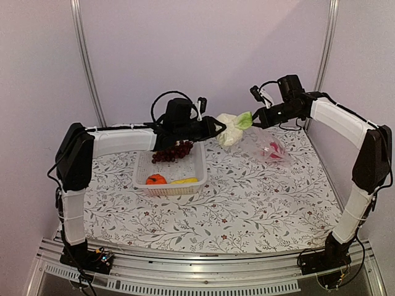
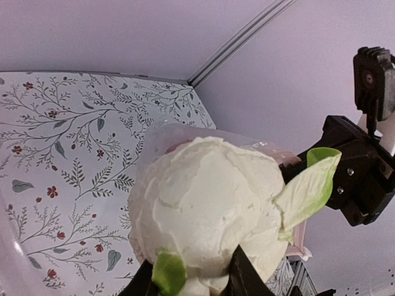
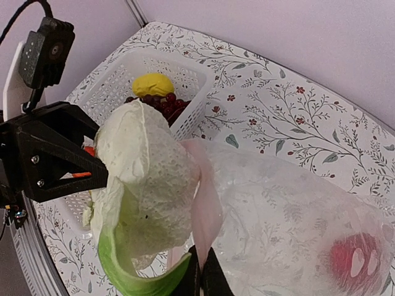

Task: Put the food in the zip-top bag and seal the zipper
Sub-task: Place the fake vegetable in the zipper food storage bag, then adjust the zipper food storage bag at the center of the board, then adjust the fake fruit in the bin.

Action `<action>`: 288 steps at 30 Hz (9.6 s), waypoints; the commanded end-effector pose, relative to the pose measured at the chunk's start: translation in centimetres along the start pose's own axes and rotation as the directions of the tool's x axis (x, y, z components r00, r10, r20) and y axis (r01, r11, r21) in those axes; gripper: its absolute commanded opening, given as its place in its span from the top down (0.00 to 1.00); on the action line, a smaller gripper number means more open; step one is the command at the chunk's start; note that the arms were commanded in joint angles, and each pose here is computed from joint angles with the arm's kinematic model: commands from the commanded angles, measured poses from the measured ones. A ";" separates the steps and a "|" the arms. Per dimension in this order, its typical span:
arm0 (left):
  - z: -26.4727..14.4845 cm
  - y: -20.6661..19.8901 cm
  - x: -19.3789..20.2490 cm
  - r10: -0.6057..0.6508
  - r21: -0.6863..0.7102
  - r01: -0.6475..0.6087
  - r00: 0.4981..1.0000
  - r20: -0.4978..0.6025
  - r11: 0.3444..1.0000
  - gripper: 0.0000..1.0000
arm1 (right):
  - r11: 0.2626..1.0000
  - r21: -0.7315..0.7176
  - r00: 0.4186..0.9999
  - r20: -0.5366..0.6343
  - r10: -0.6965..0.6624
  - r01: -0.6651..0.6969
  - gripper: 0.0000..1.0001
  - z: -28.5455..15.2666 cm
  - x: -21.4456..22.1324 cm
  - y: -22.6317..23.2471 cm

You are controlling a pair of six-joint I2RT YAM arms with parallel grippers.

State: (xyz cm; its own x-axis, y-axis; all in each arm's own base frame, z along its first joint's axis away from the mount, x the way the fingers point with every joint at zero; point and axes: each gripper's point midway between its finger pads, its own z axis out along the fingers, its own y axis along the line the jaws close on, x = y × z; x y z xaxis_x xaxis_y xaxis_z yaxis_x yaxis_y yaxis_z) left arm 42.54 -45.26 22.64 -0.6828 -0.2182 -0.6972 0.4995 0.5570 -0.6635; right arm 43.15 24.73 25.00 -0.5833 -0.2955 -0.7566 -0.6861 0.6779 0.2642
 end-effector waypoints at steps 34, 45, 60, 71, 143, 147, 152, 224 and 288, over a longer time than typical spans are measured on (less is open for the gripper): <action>1.3 -0.2 1.2 -0.061 -0.123 0.042 0.986 -0.156 0.992 0.99 | 0.995 -0.020 0.995 0.031 -0.098 0.099 1.00 1.2 -0.3 3.9; -0.8 1.5 1.2 -0.102 -0.198 0.056 0.968 -0.231 0.979 1.00 | 0.982 0.153 0.993 0.017 -0.115 0.111 1.00 1.1 -0.6 1.7; -7.0 -0.5 -3.7 -0.135 -0.057 0.135 0.991 0.015 0.989 1.00 | 0.988 0.103 0.993 0.010 -0.118 0.117 1.00 1.6 -0.2 2.3; -1.5 -1.8 -3.0 -0.291 0.099 0.285 0.956 0.046 0.953 1.00 | 0.989 0.126 0.996 0.035 -0.088 0.083 1.00 1.0 -1.4 2.1; -1.5 -5.9 -5.3 -0.024 0.001 0.024 0.992 0.120 1.000 0.27 | 0.988 -0.147 0.995 0.092 -0.038 0.051 1.00 -0.4 -2.4 3.8; -2.5 -4.8 -4.4 -0.054 -0.039 0.059 0.991 0.119 0.997 0.34 | 0.986 -0.156 0.995 0.095 -0.037 0.051 1.00 -0.5 -2.4 4.0; -2.0 -2.5 0.6 -0.176 -0.121 0.177 0.984 0.013 0.977 0.52 | 0.986 -0.158 0.995 0.096 -0.035 0.050 1.00 -0.5 -2.3 4.0; 3.9 -8.0 -0.8 -0.225 0.055 0.230 0.971 -0.079 0.972 1.00 | 0.904 0.418 0.958 0.211 -0.195 0.092 1.00 -9.2 -9.3 -4.1; -14.9 11.3 8.3 0.180 -0.312 -0.488 0.725 -0.665 0.815 0.21 | 0.970 0.128 0.970 0.109 -0.219 0.205 1.00 -5.0 -1.0 -0.1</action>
State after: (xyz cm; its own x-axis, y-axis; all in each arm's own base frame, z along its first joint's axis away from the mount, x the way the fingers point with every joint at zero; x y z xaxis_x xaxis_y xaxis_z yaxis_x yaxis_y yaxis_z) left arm 37.21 -28.77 17.56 -0.6700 0.4127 -0.6171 0.5332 0.8459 -0.0132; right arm 42.41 21.48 27.81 -0.4040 -0.3639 -0.8393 -0.7110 0.7022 0.0379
